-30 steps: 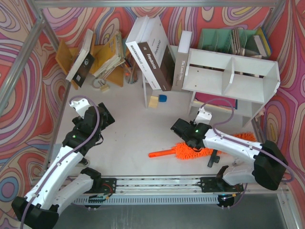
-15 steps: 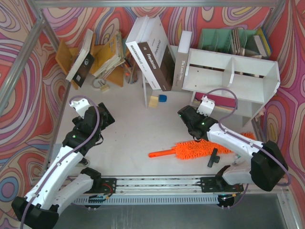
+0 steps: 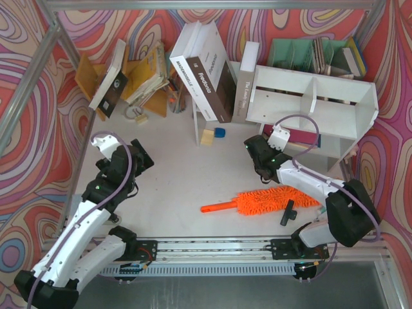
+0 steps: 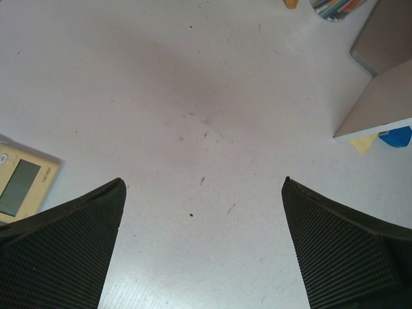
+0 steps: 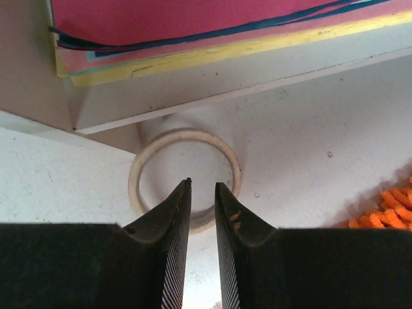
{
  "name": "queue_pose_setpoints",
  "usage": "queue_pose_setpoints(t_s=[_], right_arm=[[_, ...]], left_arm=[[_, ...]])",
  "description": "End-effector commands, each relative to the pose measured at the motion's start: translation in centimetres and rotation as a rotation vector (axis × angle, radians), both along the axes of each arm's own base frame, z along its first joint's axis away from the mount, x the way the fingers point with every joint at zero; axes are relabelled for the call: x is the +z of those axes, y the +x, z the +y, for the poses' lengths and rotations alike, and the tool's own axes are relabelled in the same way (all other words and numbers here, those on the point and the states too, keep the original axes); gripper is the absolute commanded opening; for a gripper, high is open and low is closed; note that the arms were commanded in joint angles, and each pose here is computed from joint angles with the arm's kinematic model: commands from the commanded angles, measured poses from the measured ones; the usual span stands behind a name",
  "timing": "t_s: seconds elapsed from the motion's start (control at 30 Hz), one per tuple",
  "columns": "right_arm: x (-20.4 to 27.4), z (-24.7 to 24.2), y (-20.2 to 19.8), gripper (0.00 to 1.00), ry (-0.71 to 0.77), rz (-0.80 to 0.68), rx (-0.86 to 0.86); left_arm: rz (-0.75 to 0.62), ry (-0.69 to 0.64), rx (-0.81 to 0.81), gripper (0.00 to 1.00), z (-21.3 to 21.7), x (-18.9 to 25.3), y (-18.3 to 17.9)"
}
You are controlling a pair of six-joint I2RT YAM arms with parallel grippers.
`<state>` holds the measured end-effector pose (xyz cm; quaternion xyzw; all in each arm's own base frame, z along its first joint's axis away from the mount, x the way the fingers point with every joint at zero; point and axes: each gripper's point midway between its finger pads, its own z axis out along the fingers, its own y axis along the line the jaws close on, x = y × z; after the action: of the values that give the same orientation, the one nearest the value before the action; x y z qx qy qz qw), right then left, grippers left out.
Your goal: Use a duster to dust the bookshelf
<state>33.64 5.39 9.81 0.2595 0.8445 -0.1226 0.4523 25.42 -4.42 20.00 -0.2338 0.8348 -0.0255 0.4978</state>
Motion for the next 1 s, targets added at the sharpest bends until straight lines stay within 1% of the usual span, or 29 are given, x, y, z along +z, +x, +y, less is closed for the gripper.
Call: queue_pose_setpoints(t_s=[0.0, 0.13, 0.3, 0.37, 0.53, 0.73, 0.83, 0.97], right_arm=[[-0.7, -0.7, 0.4, 0.29, -0.016, 0.007, -0.011], [-0.7, -1.0, 0.2, 0.30, -0.016, 0.014, -0.012], [-0.1, -0.8, -0.7, 0.42, 0.022, 0.030, -0.014], [-0.2, -1.1, -2.0, 0.46, 0.034, 0.071, -0.024], [-0.3, -2.2, -6.5, 0.50, 0.088, 0.143, -0.096], [0.4, -4.4, -12.6, 0.53, 0.114, 0.206, -0.218], [0.2, -5.0, -14.5, 0.54, 0.141, 0.228, -0.267], [-1.5, -5.1, -16.7, 0.55, 0.171, 0.289, -0.321]], left_arm=[[0.006, 0.029, 0.005, 0.98, 0.4, -0.5, -0.2], [0.007, 0.032, 0.006, 0.98, 0.5, -0.7, -0.3], [0.008, 0.031, 0.007, 0.98, 0.5, -0.7, -0.2], [0.011, 0.031, 0.005, 0.98, 0.4, -0.7, -0.2], [0.019, 0.034, 0.007, 0.98, 0.4, -0.8, -0.2], [0.026, 0.030, 0.001, 0.98, 0.2, -1.1, 0.1], [0.029, 0.028, -0.002, 0.98, 0.1, -1.2, 0.1], [0.027, 0.025, -0.004, 0.98, 0.0, -1.2, 0.1]])
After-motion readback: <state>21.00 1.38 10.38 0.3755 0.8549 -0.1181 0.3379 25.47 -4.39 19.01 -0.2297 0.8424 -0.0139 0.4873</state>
